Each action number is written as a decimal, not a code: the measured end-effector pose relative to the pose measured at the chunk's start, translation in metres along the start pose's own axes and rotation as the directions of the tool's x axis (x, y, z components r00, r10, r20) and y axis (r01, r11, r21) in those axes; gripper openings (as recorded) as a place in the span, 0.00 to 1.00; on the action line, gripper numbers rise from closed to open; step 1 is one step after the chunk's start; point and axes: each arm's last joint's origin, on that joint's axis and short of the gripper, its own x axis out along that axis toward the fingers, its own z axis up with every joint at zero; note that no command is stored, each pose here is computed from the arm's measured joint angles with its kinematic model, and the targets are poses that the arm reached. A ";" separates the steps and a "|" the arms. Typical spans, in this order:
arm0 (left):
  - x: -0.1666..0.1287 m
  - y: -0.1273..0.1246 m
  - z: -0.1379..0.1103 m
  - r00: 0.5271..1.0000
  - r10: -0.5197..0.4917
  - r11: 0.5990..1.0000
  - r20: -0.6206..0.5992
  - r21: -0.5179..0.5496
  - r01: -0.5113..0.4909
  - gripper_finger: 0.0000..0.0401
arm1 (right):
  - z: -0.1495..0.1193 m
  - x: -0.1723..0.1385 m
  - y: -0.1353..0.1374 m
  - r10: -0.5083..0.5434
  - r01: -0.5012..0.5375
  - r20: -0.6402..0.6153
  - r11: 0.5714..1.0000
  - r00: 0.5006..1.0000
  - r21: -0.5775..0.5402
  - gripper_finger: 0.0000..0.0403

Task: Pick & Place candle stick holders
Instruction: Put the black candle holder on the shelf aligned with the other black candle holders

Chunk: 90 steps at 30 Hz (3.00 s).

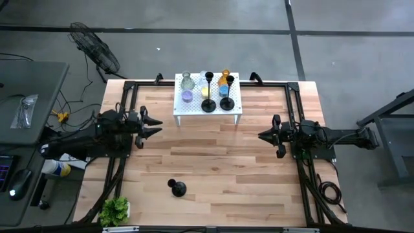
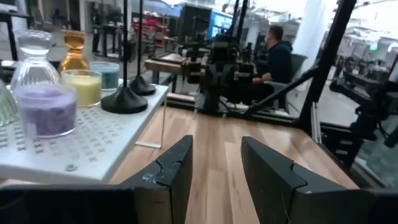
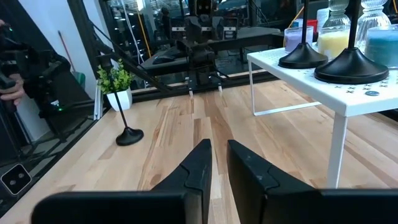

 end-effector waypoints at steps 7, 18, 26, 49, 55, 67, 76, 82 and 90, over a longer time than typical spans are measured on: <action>0.015 -0.004 0.013 0.980 -0.146 0.988 -0.137 0.038 0.152 0.33 | 0.000 0.000 0.000 0.000 0.000 0.002 1.000 1.000 0.000 0.10; 0.039 -0.030 0.007 0.788 -0.512 0.847 -0.343 -0.045 0.530 0.33 | 0.000 0.000 0.000 0.000 0.000 0.002 1.000 1.000 0.000 0.10; 0.044 -0.067 -0.010 0.745 -0.497 0.857 -0.444 -0.117 0.502 0.33 | 0.000 0.000 0.000 0.000 0.000 0.002 1.000 1.000 0.000 0.10; 0.073 -0.134 -0.045 0.689 -0.528 0.827 -0.496 -0.116 0.549 0.33 | 0.000 0.000 0.000 0.000 0.000 0.003 1.000 1.000 0.000 0.10; 0.073 -0.146 -0.043 0.706 -0.519 0.831 -0.482 -0.092 0.549 0.33 | 0.000 0.000 0.000 0.001 -0.001 0.003 1.000 1.000 0.000 0.10; 0.059 -0.159 -0.047 0.851 -0.262 0.925 -0.455 0.133 0.355 0.33 | 0.000 0.000 0.000 0.000 0.000 0.004 1.000 1.000 0.000 0.10; 0.054 -0.171 -0.054 0.819 -0.332 0.897 -0.468 0.112 0.427 0.33 | 0.000 0.000 0.000 0.000 0.000 0.004 1.000 1.000 0.000 0.10; 0.056 -0.168 -0.054 0.865 -0.237 0.933 -0.441 0.146 0.330 0.33 | 0.000 0.000 0.000 0.000 0.000 0.004 1.000 1.000 0.000 0.10; 0.065 -0.179 -0.049 0.875 -0.219 0.927 -0.431 0.187 0.324 0.33 | 0.001 0.000 0.000 0.001 -0.001 0.005 1.000 1.000 0.000 0.10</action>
